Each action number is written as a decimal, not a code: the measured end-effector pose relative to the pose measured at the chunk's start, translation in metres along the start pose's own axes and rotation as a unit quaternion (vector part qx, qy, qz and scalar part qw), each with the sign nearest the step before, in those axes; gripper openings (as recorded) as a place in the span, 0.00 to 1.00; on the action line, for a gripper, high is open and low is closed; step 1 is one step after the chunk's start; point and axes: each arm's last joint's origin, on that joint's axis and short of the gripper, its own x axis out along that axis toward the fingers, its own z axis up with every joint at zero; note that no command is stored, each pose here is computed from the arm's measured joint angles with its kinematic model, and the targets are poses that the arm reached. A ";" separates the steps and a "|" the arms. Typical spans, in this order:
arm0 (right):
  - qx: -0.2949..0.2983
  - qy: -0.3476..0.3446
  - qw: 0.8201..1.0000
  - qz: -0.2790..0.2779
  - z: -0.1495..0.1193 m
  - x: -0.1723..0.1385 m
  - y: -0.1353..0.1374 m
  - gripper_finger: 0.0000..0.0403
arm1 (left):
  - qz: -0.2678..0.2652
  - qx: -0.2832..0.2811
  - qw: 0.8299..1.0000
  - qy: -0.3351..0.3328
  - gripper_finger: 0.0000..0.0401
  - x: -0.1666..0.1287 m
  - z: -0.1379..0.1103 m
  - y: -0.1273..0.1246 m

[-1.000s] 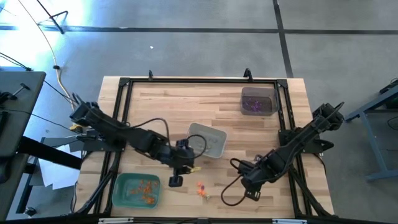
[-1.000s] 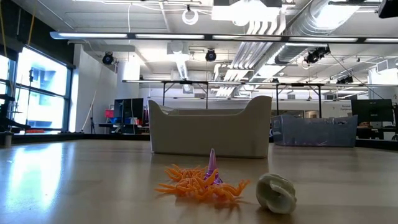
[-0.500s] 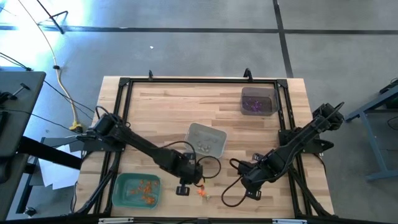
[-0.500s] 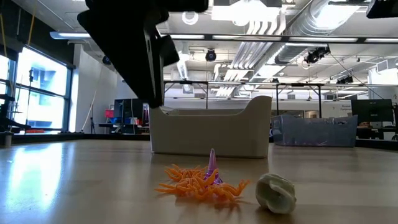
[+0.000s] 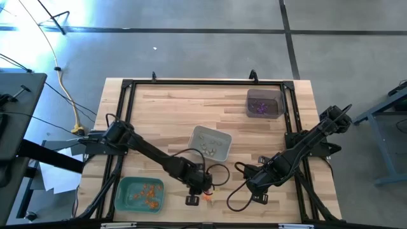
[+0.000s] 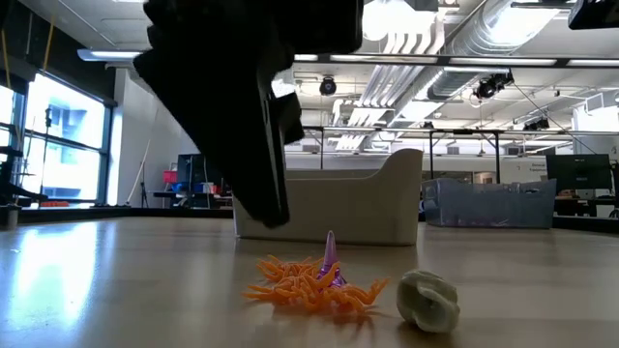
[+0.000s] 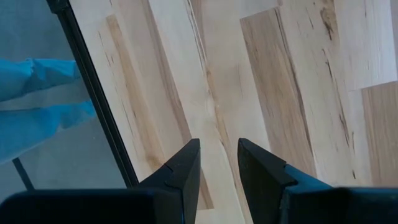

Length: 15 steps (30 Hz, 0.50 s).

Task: Sort Halloween decoration
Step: Put the orange spider toy into the green bin

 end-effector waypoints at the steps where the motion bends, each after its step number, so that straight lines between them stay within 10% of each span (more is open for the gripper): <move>1: 0.001 0.000 1.000 0.000 0.000 0.000 0.000 0.25 | -0.001 0.000 1.000 -0.001 0.18 0.003 0.000 0.000; 15: 0.003 -0.003 1.000 0.004 0.001 0.000 0.001 0.25 | 0.059 0.033 0.998 -0.014 0.18 0.020 0.000 0.011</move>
